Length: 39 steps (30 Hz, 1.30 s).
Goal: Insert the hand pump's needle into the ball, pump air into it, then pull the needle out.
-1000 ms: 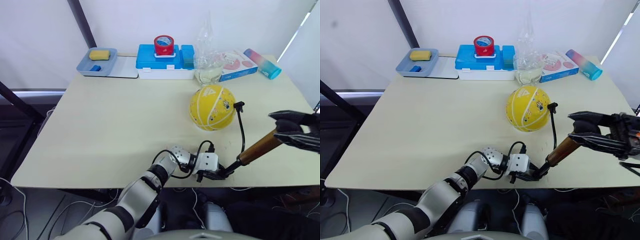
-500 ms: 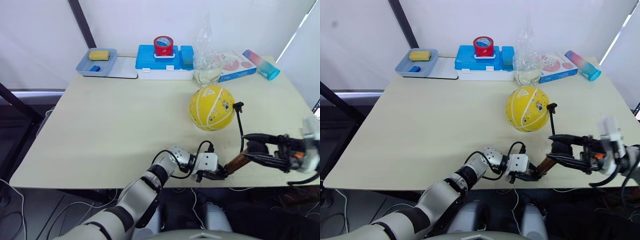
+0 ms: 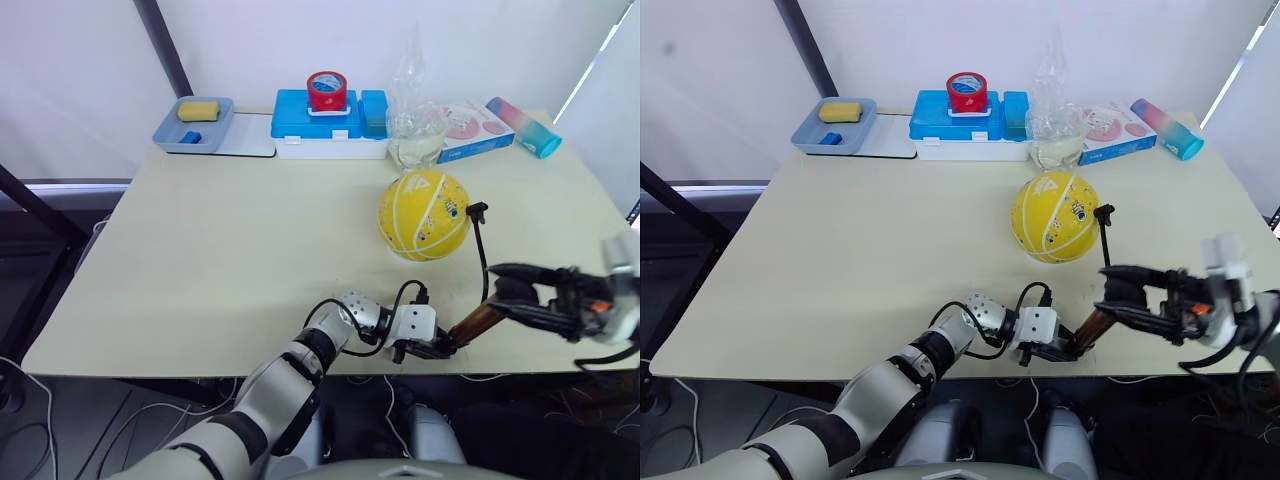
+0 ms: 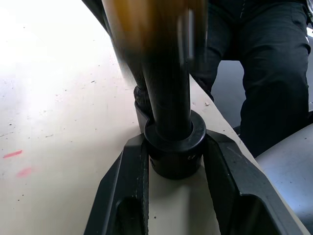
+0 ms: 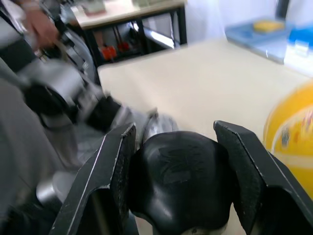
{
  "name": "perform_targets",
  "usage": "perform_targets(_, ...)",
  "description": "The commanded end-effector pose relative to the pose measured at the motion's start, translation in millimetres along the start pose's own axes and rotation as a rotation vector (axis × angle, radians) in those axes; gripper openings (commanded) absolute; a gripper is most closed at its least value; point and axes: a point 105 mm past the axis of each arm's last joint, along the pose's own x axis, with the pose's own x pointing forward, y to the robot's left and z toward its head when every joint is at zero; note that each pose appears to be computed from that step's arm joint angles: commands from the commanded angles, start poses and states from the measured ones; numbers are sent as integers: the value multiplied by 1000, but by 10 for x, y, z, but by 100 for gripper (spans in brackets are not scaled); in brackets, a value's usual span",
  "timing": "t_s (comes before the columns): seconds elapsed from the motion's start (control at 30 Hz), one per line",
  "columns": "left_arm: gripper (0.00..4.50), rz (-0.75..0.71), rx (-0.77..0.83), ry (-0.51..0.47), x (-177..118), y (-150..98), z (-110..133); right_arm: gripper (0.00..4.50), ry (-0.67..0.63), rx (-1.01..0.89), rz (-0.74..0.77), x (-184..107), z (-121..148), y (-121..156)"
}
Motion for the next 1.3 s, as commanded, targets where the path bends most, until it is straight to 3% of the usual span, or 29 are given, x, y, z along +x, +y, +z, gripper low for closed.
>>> perform_targets(0.03,110,-86,-33,99,-30,-211,-248,204,-49,-105,-56,-162,531,-7)
perform_targets(0.17,110,-83,-33,100,-33,-205,-250,204,-85,-110,-47,-176,800,25)
perform_targets(0.27,110,-82,-33,103,-36,-205,-256,204,-70,-100,-48,-129,754,10)
perform_targets(0.37,110,-84,-33,105,-36,-208,-259,204,59,-42,-60,-84,368,-38)
perform_targets(0.53,110,-78,-32,108,-39,-198,-262,204,158,-36,-108,-27,-239,-143)
perform_targets(0.8,110,-70,-31,105,-54,-176,-254,204,221,-75,-160,-18,-762,-243)
perform_targets(1.07,110,-26,-24,94,-99,-25,-182,204,181,-91,-179,15,-727,-258)
perform_targets(1.3,110,-42,-55,38,-64,-7,-80,204,129,-121,-174,58,-544,-260)
